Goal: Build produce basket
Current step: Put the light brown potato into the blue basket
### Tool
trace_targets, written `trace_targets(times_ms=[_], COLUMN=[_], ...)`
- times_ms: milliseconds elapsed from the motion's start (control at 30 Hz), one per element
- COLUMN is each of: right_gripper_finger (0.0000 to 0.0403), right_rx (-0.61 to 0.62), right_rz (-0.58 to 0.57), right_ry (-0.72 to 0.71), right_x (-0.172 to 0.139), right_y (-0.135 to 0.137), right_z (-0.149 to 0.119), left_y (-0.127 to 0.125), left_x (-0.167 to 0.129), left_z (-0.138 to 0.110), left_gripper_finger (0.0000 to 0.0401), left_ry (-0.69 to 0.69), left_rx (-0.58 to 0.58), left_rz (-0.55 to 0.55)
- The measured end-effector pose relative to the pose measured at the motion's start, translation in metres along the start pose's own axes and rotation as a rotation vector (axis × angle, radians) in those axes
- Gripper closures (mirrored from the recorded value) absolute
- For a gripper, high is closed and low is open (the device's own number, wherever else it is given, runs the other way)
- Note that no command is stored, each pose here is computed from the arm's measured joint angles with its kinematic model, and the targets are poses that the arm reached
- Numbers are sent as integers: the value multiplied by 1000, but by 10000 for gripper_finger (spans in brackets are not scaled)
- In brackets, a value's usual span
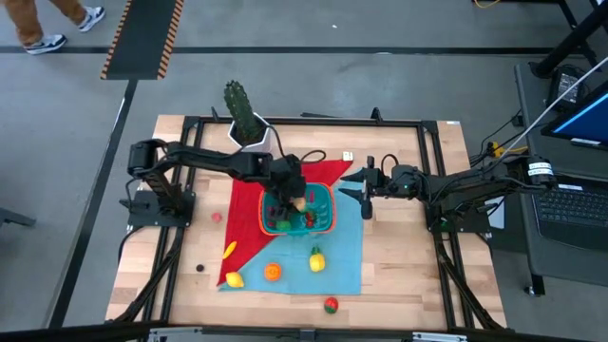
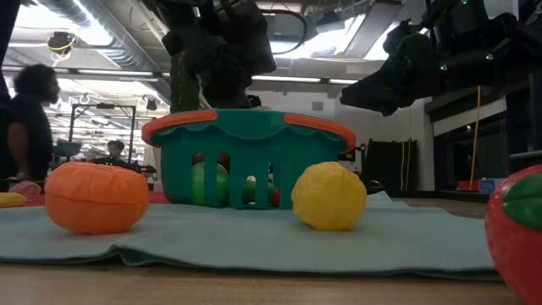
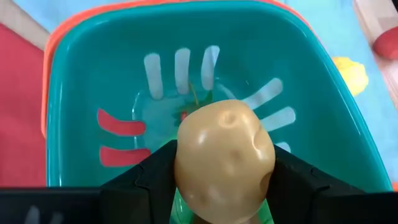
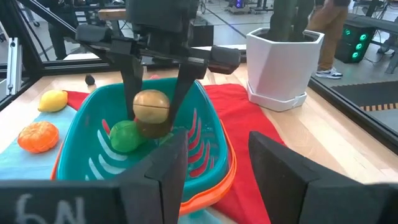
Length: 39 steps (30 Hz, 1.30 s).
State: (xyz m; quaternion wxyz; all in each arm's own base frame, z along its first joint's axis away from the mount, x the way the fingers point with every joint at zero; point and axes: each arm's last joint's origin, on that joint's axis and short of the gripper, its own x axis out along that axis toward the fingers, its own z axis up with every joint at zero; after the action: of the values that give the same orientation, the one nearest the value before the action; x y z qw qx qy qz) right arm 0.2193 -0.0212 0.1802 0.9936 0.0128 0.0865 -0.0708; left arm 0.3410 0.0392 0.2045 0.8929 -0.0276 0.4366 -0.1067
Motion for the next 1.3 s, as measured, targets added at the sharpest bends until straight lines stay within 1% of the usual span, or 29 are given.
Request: trace_targets(times_ms=[167, 333, 467, 533, 600, 667, 833, 967, 1100, 1300], right_gripper_finger=[230, 230, 230, 230, 230, 230, 230, 230, 230, 230], right_rx=[0, 0, 0, 1, 0, 0, -1, 0, 0, 0], right_rz=[0, 0, 0, 0, 0, 0, 0, 0, 0, 0], right_ry=[2, 2, 3, 4, 4, 10, 17, 19, 20, 23], right_x=[0, 0, 0, 0, 0, 0, 0, 0, 0, 0], right_y=[0, 0, 0, 0, 0, 0, 0, 0, 0, 0], right_z=[0, 0, 0, 0, 0, -1, -2, -2, -2, -2], left_y=[-4, -9, -9, -9, -9, -8, -7, -6, -5, -8], left_x=[2, 3, 11, 16, 18, 21, 26, 31, 32, 21], left_z=[0, 1, -3, -1, -6, -4, -7, -9, -9, -3], left_gripper_finger=[212, 212, 212, 212, 212, 212, 212, 196, 184, 187], left_ry=[9, 13, 41, 27, 66, 48, 66, 83, 83, 44], left_rx=[3, 13, 10, 19, 2, 6, 1, -4, -1, 7], left_rz=[17, 10, 10, 18, 17, 19, 18, 19, 27, 44])
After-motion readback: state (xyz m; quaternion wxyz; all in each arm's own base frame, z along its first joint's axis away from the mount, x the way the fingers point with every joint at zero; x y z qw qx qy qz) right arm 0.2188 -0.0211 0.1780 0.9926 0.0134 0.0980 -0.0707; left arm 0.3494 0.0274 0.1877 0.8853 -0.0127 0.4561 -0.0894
